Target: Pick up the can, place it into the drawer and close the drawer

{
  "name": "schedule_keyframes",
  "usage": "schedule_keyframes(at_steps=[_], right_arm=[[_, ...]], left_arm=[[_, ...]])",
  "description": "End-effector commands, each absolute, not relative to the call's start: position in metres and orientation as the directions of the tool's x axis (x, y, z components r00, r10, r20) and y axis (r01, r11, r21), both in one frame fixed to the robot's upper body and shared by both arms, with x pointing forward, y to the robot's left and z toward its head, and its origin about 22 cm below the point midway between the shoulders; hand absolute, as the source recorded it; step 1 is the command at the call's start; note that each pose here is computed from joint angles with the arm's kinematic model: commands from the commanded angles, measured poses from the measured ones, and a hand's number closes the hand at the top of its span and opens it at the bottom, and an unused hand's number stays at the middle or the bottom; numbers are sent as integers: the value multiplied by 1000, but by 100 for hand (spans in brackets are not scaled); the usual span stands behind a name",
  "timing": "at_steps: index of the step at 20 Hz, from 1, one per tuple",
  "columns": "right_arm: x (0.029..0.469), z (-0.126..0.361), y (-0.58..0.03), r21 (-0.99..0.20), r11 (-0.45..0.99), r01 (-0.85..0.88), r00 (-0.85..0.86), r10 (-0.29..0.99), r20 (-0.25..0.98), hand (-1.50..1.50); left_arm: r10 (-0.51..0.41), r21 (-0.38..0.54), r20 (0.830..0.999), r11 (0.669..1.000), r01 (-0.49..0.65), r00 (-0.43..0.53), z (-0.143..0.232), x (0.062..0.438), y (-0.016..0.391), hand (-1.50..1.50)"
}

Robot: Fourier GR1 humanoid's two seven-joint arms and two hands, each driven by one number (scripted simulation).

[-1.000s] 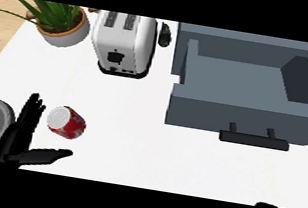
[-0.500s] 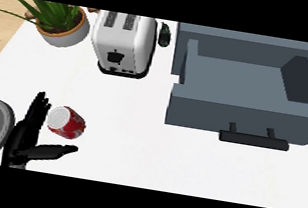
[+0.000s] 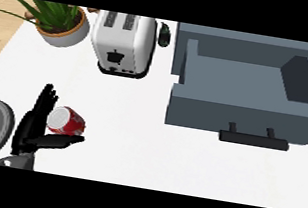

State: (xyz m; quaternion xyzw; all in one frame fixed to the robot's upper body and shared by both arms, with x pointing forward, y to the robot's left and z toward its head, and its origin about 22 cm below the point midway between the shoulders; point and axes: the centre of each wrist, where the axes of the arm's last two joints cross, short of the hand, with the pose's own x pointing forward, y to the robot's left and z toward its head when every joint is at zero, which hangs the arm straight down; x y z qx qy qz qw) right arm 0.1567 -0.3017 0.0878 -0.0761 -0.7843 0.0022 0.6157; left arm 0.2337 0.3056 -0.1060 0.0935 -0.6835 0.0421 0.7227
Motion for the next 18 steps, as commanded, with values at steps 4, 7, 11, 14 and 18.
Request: schedule_keyframes(at_steps=[4,7,11,14,18], right_arm=[[161,97,-307,-95,986,135,-227,124,966,-150],[149,92,-291,-91,988,128,-219,117,969,-150],[150,98,-307,-91,989,114,-226,115,967,-150],[135,88,-308,-82,990,115,-225,106,969,-150],[147,83,-307,-79,990,120,-235,105,966,-150]], left_arm=[[-54,64,996,984,-164,64,-116,256,287,-150],[-65,73,997,985,-159,51,-98,274,292,-150],[-48,53,998,991,-122,39,-101,253,272,-150],[-52,56,998,990,-127,32,-105,262,278,150],[-14,14,1000,996,-86,-1,-105,255,267,150]])
